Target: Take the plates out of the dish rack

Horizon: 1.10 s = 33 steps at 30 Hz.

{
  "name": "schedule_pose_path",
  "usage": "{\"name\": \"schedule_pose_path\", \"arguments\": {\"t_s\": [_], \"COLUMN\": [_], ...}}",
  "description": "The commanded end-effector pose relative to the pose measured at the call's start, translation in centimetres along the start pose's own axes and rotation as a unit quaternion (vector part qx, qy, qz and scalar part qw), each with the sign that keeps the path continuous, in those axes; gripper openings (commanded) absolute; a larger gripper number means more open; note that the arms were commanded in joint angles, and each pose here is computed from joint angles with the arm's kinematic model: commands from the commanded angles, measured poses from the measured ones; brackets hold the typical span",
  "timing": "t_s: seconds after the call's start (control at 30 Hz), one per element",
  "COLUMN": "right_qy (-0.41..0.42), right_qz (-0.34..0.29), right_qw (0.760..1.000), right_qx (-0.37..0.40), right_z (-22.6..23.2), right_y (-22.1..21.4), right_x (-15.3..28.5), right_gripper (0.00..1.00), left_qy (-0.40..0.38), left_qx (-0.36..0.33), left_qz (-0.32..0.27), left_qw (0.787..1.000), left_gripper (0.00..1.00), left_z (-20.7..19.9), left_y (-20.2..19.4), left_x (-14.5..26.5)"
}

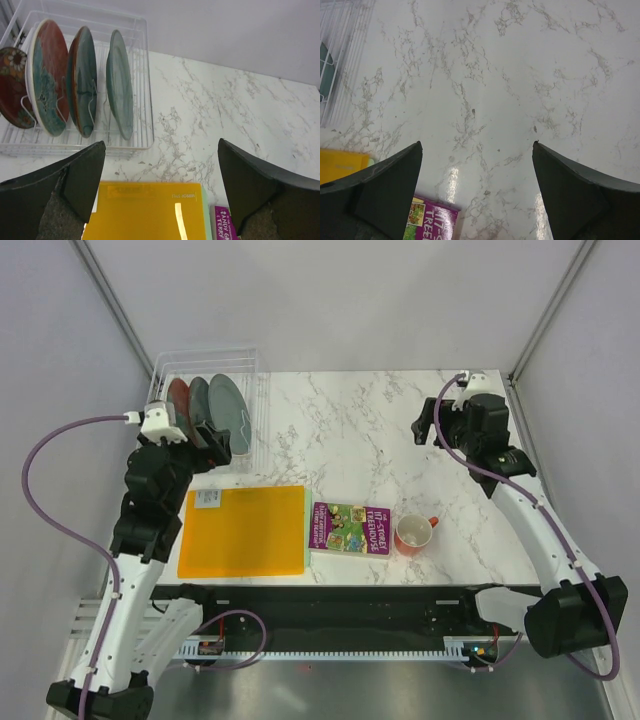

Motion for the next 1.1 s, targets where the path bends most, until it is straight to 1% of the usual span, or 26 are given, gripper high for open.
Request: {"name": "schedule_pose_path", "arguments": {"t_s": [0.0,0.07,0.1,0.13,0.17,0.2,0.23,0.27,0.3,0.37,0.4,0.5,0.53,0.57,0.63,0.73,0.87,1.07], "right_qy": [0.017,0.015,0.012,0.007,0.004,0.004,0.003,0.003,0.003,0.005,0.004,0.002,-0.001,-0.001,0.001,0.002,0.000,-0.002], "right_qz": [-0.003,0.004,0.005,0.010,0.016,0.016,0.024,0.025,0.032,0.035,0.039,0.046,0.047,0.045,0.048,0.050,0.054,0.058], "right_qw": [1.000,1.000,1.000,1.000,1.000,1.000,1.000,1.000,0.999,0.999,0.999,0.999,0.999,0.999,0.999,0.999,0.999,0.998], "right_qx": [-0.011,-0.009,-0.009,-0.009,-0.009,-0.006,-0.004,-0.002,-0.001,0.000,0.001,0.005,0.006,0.006,0.006,0.007,0.008,0.010], "right_z": [0.6,0.5,0.4,0.3,0.2,0.2,0.1,0.1,0.1,0.1,0.0,-0.1,-0.2,-0.2,-0.1,-0.1,-0.2,-0.3], "right_y": [0.8,0.4,0.4,0.2,0.0,0.1,-0.1,0.0,-0.3,-0.5,-0.6,-1.0,-1.0,-0.9,-1.0,-1.0,-1.3,-1.6], "right_x": [-0.2,-0.6,-0.7,-1.0,-1.2,-1.3,-1.6,-1.7,-2.0,-2.2,-2.4,-2.6,-2.7,-2.8,-3.0,-3.1,-3.2,-3.2], "right_gripper": [0.98,0.98,0.98,0.98,0.98,0.98,0.98,0.98,0.98,0.98,0.98,0.98,0.98,0.98,0.98,0.98,0.98,0.98], "left_qy": [0.044,0.032,0.040,0.056,0.060,0.075,0.073,0.064,0.080,0.093,0.106,0.125,0.136,0.140,0.161,0.191,0.204,0.209], "left_qx": [0.020,0.015,0.015,0.024,0.029,0.019,0.012,0.004,-0.006,-0.007,-0.012,-0.011,-0.016,-0.015,-0.023,-0.037,-0.045,-0.035], "left_qz": [0.023,0.028,0.012,0.007,-0.002,0.034,0.047,0.044,0.074,0.065,0.078,0.070,0.084,0.081,0.093,0.079,0.085,0.101], "left_qw": [0.999,0.999,0.999,0.998,0.998,0.996,0.996,0.997,0.994,0.993,0.991,0.990,0.987,0.987,0.982,0.978,0.974,0.972], "left_gripper": [1.00,1.00,1.00,1.00,1.00,1.00,1.00,1.00,1.00,0.99,0.98,0.98,0.97,0.97,0.94,0.94,0.95,0.94], "left_z": [0.5,0.1,0.2,0.4,0.2,0.6,0.4,-0.3,0.1,-0.1,0.2,0.2,0.5,0.5,1.2,2.0,2.6,3.4], "left_y": [0.0,0.2,0.6,0.6,1.5,0.6,0.8,2.4,1.2,2.4,1.8,2.5,1.5,1.7,0.7,0.5,-0.5,-2.3], "left_x": [-1.1,-1.7,-2.2,-2.8,-3.2,-5.0,-5.9,-6.5,-8.7,-10.3,-11.7,-13.6,-14.9,-15.4,-16.7,-17.6,-19.0,-20.7]}}
Point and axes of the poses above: each gripper's point midway between its finger pads, its own x axis back along the fingers, its own z axis along the line the jaws close on, y = z × x, the point moved 7 cm from there along x, back along the fingers, and after that the axes turned 4 degrees about x, right-handed, at the moved point
